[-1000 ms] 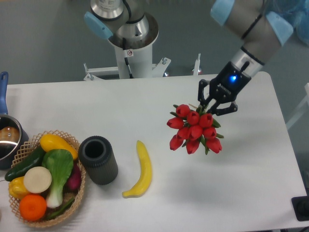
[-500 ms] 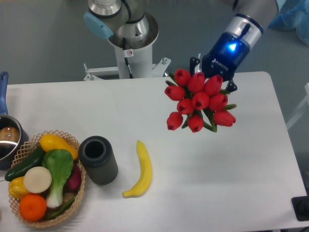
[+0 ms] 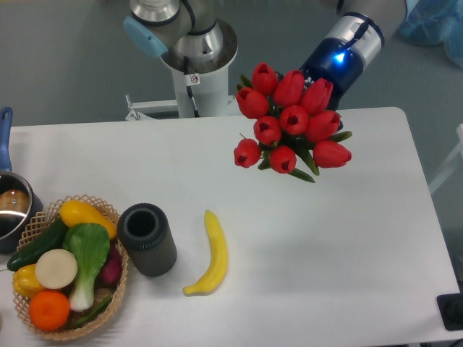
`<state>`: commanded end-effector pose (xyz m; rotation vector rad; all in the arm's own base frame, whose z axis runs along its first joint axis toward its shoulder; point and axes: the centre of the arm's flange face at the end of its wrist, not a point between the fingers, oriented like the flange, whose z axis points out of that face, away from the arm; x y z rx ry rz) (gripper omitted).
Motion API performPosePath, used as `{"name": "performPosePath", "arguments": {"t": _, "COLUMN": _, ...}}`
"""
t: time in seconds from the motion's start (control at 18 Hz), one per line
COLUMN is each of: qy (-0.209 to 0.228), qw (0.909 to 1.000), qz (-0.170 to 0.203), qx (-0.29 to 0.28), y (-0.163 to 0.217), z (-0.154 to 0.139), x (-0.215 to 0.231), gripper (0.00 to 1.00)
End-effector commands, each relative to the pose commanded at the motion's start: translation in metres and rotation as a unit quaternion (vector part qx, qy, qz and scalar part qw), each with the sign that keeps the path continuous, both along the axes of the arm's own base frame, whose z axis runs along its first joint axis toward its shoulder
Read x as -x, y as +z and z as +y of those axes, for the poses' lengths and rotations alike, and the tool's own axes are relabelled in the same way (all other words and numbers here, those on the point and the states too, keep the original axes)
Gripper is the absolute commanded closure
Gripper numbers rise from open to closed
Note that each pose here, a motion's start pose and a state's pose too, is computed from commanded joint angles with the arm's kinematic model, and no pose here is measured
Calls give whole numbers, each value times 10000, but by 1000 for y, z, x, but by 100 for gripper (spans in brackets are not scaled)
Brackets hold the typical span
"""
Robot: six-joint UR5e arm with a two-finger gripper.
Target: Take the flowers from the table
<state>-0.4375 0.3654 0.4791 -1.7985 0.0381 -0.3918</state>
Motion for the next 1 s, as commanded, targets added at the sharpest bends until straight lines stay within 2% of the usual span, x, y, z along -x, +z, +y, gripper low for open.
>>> {"name": "performPosePath", "arguments": {"t": 1.0, "qy": 9, "qw": 9999, "qz": -100, "qx": 19, "y": -20, "z": -5, "x": -8, "gripper": 80}}
